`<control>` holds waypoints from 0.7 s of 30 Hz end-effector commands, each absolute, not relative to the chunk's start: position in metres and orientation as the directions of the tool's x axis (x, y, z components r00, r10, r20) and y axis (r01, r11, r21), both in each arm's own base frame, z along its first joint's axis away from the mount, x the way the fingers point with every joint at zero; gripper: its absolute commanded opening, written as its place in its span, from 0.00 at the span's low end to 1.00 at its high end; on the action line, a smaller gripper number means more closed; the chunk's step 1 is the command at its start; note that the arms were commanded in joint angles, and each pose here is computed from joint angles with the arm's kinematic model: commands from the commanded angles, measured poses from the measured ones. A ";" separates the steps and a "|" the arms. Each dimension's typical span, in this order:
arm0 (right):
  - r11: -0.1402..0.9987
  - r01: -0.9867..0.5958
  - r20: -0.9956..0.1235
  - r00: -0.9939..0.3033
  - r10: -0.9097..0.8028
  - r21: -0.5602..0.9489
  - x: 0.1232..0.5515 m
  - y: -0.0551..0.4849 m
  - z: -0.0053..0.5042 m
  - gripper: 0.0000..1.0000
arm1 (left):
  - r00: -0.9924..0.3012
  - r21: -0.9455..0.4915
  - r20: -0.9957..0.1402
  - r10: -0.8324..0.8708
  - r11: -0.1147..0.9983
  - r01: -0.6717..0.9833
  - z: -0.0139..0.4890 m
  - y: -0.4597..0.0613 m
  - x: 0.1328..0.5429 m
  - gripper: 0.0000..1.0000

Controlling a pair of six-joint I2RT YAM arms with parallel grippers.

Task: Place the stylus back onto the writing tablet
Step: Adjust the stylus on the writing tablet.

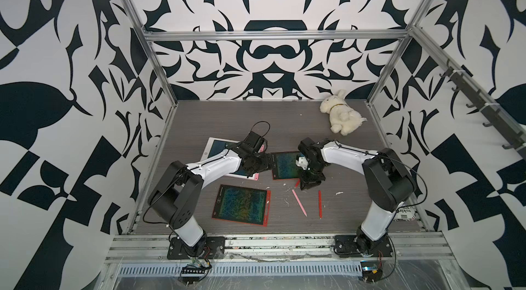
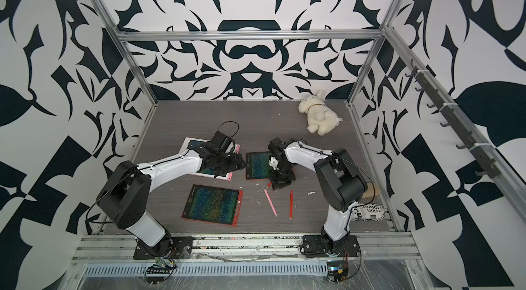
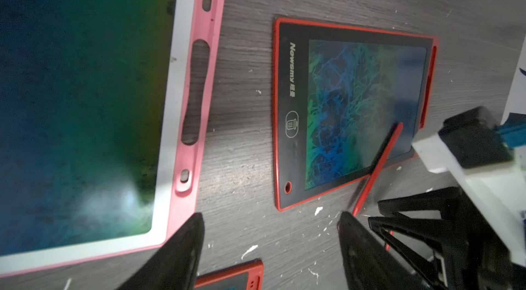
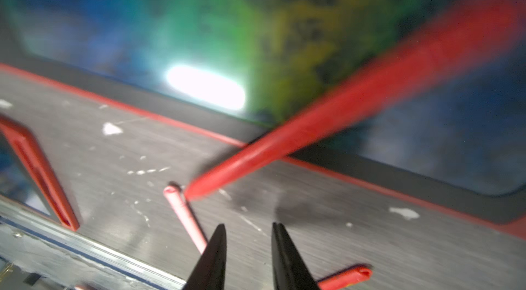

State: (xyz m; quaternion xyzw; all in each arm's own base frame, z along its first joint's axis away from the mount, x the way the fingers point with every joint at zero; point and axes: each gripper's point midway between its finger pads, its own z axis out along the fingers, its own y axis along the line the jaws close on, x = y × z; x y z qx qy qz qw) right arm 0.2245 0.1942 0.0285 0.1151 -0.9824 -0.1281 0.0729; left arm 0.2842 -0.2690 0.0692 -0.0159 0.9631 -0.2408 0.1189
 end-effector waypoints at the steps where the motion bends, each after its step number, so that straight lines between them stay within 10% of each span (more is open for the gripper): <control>1: 0.957 -0.189 0.030 -0.979 -0.200 0.221 0.243 0.189 0.051 0.39 | -0.969 -0.474 -0.240 -0.063 0.878 0.060 0.076 -0.275 0.287 0.77; 21: 0.987 0.115 0.019 -0.993 0.113 0.112 0.264 0.170 0.046 0.44 | -0.962 -0.440 -0.273 -0.020 0.892 0.106 0.082 -0.267 0.284 0.79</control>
